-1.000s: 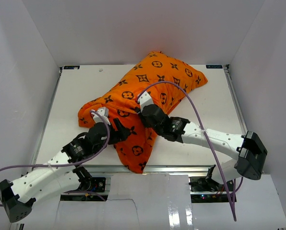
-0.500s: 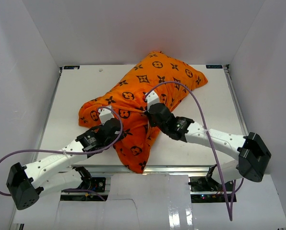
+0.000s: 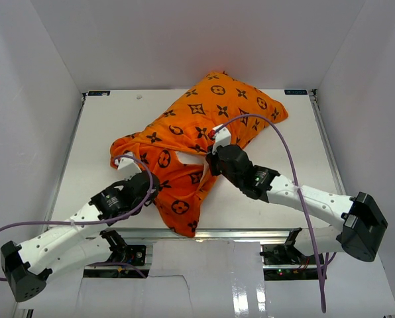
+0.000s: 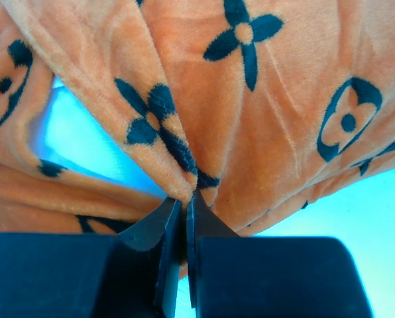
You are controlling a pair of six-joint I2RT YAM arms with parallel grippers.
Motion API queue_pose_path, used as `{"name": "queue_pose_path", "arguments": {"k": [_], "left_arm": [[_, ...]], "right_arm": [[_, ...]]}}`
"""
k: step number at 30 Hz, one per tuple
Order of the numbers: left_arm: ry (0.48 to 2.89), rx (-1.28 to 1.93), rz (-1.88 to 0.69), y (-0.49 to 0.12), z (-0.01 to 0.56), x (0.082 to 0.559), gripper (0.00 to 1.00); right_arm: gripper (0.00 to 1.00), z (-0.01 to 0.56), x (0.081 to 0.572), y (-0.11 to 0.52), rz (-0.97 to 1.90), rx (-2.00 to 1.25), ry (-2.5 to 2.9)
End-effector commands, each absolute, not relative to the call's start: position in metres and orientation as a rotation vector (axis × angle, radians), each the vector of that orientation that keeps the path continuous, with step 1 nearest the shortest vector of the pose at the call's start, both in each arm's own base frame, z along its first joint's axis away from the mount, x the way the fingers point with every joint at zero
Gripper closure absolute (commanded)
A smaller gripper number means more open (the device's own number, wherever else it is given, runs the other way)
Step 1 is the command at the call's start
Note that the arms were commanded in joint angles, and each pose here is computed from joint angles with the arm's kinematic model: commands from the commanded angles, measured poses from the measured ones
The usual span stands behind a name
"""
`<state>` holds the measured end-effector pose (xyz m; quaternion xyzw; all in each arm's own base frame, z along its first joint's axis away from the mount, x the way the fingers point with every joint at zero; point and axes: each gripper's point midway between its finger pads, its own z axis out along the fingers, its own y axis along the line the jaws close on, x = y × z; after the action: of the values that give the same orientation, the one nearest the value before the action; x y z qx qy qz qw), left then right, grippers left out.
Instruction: Remove the pillowcase from the pillow
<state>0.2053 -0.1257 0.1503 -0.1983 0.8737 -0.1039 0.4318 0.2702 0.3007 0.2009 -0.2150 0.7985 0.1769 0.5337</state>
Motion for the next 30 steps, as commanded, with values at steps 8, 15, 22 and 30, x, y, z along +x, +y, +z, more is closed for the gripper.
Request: {"name": "queue_pose_path", "arguments": {"k": [8,15,22,30], "left_arm": [[2.058,-0.435,-0.457,-0.139,0.218,0.211,0.39],[2.138,-0.276,-0.441,-0.199,0.235,0.247,0.09],[2.182,-0.313,-0.285,-0.214,0.207,0.269,0.07],[2.202,-0.355,-0.176,-0.192,0.187,0.261,0.52]], "right_arm": [[0.92,0.207,0.269,0.313,0.54,-0.5,1.858],[0.92,0.205,0.268,0.316,0.557,-0.501,1.86],[0.92,0.199,0.268,0.316,0.545,-0.513,1.869],[0.92,0.203,0.268,0.314,0.55,-0.498,1.862]]}}
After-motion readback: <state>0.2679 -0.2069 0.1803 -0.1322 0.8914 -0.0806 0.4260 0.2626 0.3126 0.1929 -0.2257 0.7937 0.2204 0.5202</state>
